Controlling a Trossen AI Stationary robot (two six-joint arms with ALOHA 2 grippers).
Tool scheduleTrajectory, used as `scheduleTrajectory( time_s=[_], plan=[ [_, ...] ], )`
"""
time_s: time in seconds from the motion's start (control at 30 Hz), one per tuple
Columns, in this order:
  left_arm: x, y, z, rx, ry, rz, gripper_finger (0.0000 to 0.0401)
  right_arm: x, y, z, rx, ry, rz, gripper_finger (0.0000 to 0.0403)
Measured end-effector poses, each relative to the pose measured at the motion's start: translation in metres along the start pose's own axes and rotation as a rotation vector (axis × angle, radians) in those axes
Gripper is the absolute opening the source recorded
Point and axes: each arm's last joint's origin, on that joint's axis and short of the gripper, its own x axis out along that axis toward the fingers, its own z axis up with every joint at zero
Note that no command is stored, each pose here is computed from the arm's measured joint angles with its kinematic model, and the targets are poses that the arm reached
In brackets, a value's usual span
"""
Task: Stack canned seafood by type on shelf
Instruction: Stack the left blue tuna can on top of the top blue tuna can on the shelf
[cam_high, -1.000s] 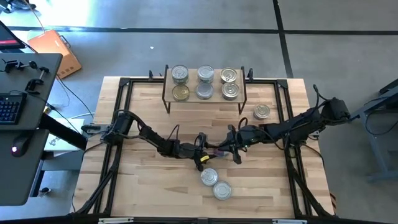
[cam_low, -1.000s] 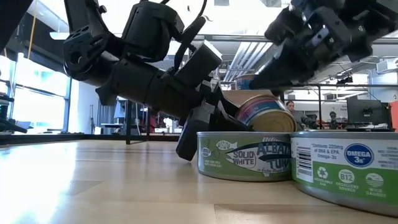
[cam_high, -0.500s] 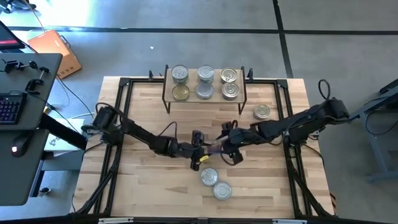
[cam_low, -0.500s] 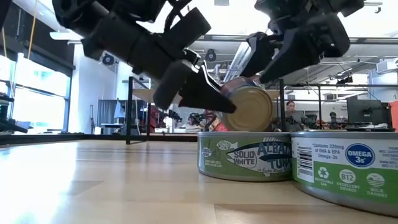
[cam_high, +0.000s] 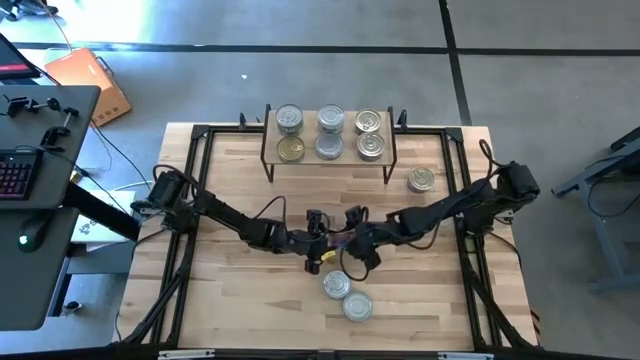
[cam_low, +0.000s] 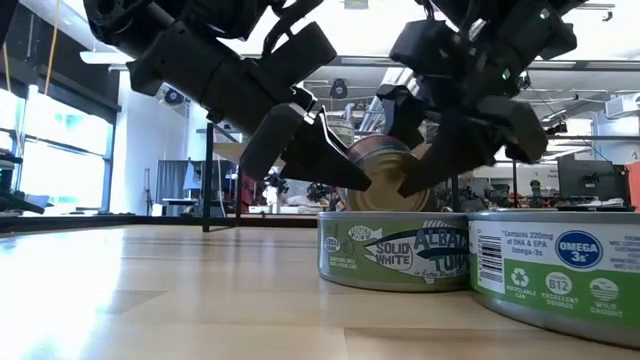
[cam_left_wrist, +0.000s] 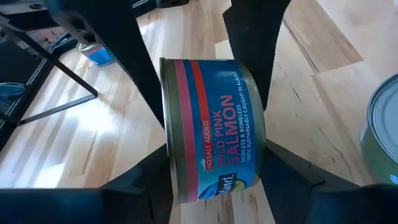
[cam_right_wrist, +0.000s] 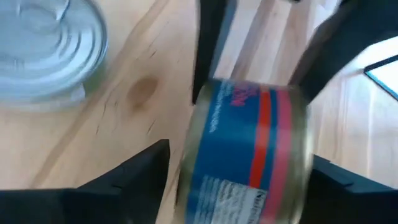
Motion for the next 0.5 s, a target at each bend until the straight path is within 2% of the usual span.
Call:
scheduleTrajectory(
  time_s=[0.2,0.3,0.5],
  plan=[
    [0.0,0.0,0.0,-0.014,-0.001,-0.014,0.0197,-0.004,-0.002,0.001,0.13,-0.002,-0.036,0.0172],
    [-0.004,0.003,0.005,-0.04,-0.014,-0.029,0.0206,-0.017,-0.003,0.004,0.145,-0.009,-0.052,0.0168],
    [-0.03,0.017,0.027,-0.079,-0.02,-0.004,0.0211,-0.066,-0.01,0.012,0.131,-0.05,-0.162,0.0168]
  ],
)
